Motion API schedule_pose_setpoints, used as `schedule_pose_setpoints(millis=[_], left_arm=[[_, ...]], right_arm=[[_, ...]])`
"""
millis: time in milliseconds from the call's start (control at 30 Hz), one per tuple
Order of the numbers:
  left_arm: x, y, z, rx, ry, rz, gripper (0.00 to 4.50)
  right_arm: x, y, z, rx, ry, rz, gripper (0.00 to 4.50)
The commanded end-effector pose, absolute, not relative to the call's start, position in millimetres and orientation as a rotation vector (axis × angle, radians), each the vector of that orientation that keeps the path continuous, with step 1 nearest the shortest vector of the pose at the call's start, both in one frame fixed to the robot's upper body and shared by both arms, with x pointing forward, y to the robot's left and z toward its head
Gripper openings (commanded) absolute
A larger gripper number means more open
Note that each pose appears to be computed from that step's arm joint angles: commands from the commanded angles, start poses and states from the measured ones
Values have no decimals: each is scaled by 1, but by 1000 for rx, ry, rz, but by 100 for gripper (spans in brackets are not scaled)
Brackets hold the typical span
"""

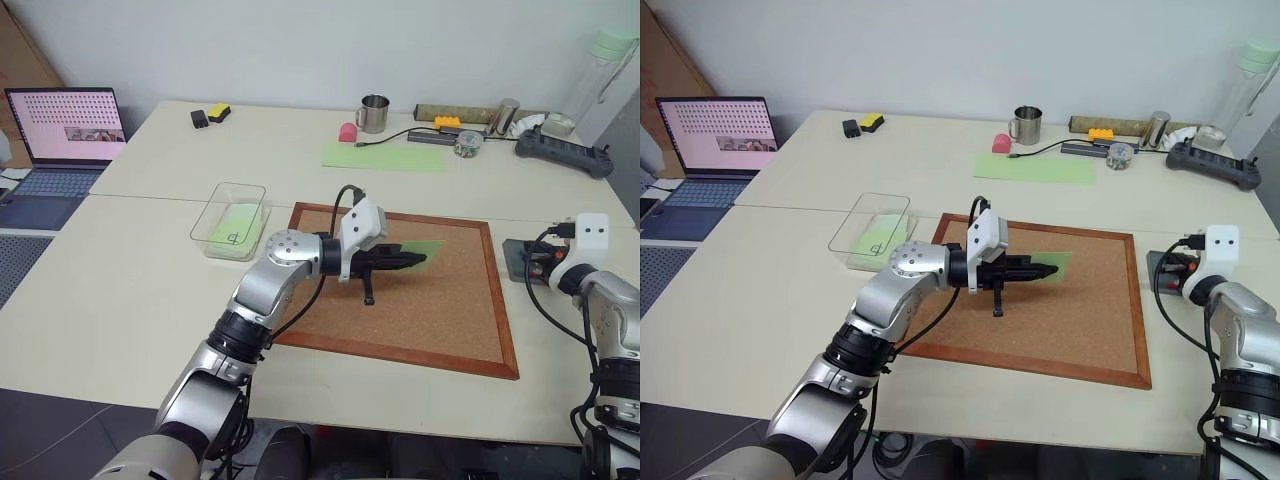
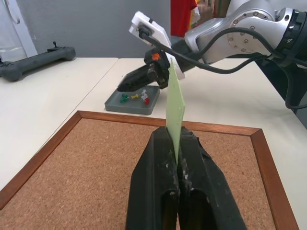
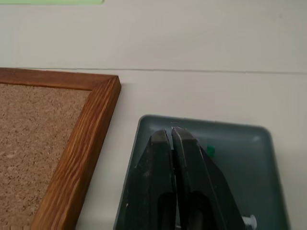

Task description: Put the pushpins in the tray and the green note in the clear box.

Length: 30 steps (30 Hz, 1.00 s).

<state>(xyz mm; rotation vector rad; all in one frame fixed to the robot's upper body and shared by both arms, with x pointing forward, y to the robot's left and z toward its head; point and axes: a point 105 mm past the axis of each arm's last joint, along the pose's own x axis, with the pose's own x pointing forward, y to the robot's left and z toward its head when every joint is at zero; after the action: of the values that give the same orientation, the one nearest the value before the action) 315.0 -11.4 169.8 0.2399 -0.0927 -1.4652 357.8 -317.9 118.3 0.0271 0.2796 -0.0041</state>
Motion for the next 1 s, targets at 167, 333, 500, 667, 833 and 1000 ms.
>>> schedule_pose_setpoints(millis=[167,333,500,667,833,1000], left_arm=[[310,-12,182,245,-157,-1469,0],[310,-13,184,238,-159,-1475,0],[311,-13,183,243,-157,-1479,0],[311,-14,183,246,-154,-1482,0],[311,-13,180,254,-145,-1486,0],[311,-12,180,253,-144,-1475,0]], right_arm=[[359,-331,139,21,211,-50,116],[356,-335,143,29,200,-65,217],[352,-340,143,26,197,-88,217],[350,-340,141,23,200,-92,217],[349,-338,138,18,208,-90,217],[347,-332,122,-66,253,-61,217]])
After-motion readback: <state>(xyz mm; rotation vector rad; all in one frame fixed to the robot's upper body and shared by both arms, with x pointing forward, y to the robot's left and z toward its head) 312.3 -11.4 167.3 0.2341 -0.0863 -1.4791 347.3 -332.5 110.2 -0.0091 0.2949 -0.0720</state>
